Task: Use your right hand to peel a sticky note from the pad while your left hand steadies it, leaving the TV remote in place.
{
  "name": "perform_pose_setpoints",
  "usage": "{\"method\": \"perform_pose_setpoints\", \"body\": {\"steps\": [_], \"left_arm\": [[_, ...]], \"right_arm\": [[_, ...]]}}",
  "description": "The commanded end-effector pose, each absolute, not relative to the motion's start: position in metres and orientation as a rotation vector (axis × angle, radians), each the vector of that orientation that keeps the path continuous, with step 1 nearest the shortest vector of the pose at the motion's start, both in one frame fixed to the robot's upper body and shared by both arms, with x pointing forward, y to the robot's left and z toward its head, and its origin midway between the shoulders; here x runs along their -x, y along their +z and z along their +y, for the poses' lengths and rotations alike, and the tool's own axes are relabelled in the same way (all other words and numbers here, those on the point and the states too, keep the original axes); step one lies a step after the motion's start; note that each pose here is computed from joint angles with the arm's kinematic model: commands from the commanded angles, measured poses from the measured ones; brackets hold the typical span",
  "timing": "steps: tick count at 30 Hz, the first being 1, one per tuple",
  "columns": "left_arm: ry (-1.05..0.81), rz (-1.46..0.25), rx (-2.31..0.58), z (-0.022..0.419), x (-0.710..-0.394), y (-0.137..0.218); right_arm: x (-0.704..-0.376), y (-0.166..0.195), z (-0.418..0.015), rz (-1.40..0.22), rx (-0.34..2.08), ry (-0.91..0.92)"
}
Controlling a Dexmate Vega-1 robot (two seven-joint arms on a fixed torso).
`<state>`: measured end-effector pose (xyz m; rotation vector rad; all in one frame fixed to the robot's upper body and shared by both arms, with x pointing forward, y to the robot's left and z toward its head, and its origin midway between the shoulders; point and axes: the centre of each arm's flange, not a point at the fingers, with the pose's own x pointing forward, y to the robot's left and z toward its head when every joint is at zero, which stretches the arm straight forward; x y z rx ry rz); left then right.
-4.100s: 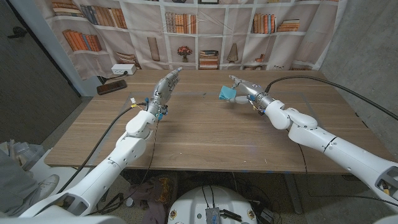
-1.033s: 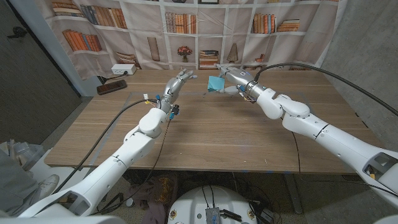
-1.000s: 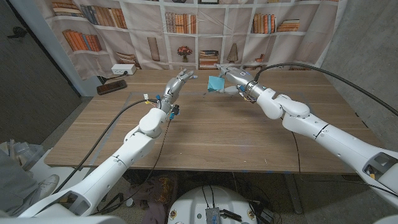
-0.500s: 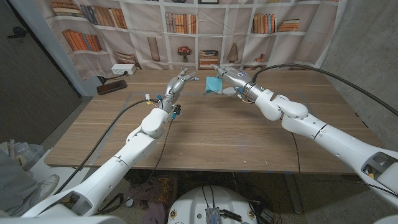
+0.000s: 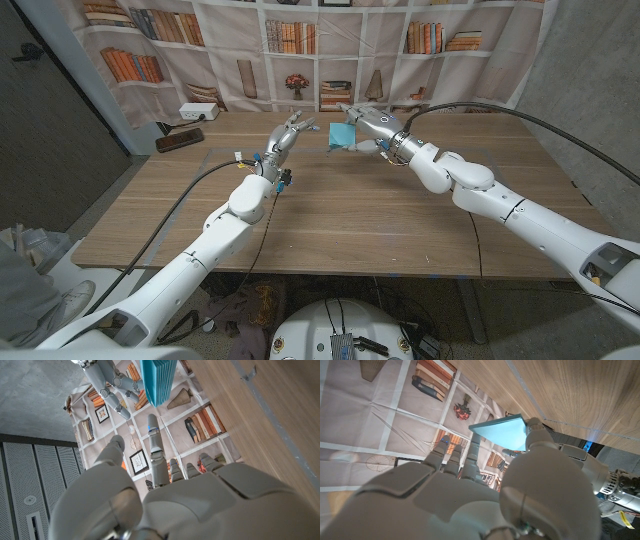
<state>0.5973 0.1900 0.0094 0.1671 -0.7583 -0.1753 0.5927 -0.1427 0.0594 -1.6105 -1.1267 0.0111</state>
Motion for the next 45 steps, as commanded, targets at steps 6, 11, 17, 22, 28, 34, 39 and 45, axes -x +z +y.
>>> {"method": "perform_pose_setpoints", "body": {"steps": [6,11,17,22,28,34,39,45], "left_arm": [[-0.22,-0.741,-0.187,0.194,-0.5996,0.0081],[-0.216,-0.739,-0.168,0.1934,-0.6007,0.0071],[-0.219,-0.738,-0.156,0.1909,-0.6009,0.0056],[-0.214,-0.731,-0.157,0.1923,-0.601,0.0046],[-0.222,-0.716,-0.155,0.1922,-0.6019,0.0037],[-0.231,-0.708,-0.154,0.19,-0.6035,0.0038],[-0.239,-0.699,-0.158,0.1896,-0.6043,0.0037],[-0.261,-0.699,-0.167,0.1873,-0.6056,0.0042]], "right_arm": [[-0.5929,0.0582,-0.1382,-1.134,1.626,0.028],[-0.5924,0.0571,-0.1361,-1.138,1.623,0.039],[-0.5926,0.0562,-0.1332,-1.142,1.624,0.054],[-0.5916,0.055,-0.1314,-1.153,1.622,0.056],[-0.5905,0.0549,-0.1311,-1.161,1.618,0.055],[-0.5902,0.0548,-0.1318,-1.163,1.614,0.053],[-0.5901,0.0563,-0.1324,-1.168,1.615,0.048],[-0.5906,0.0576,-0.1313,-1.169,1.611,0.05]]}}
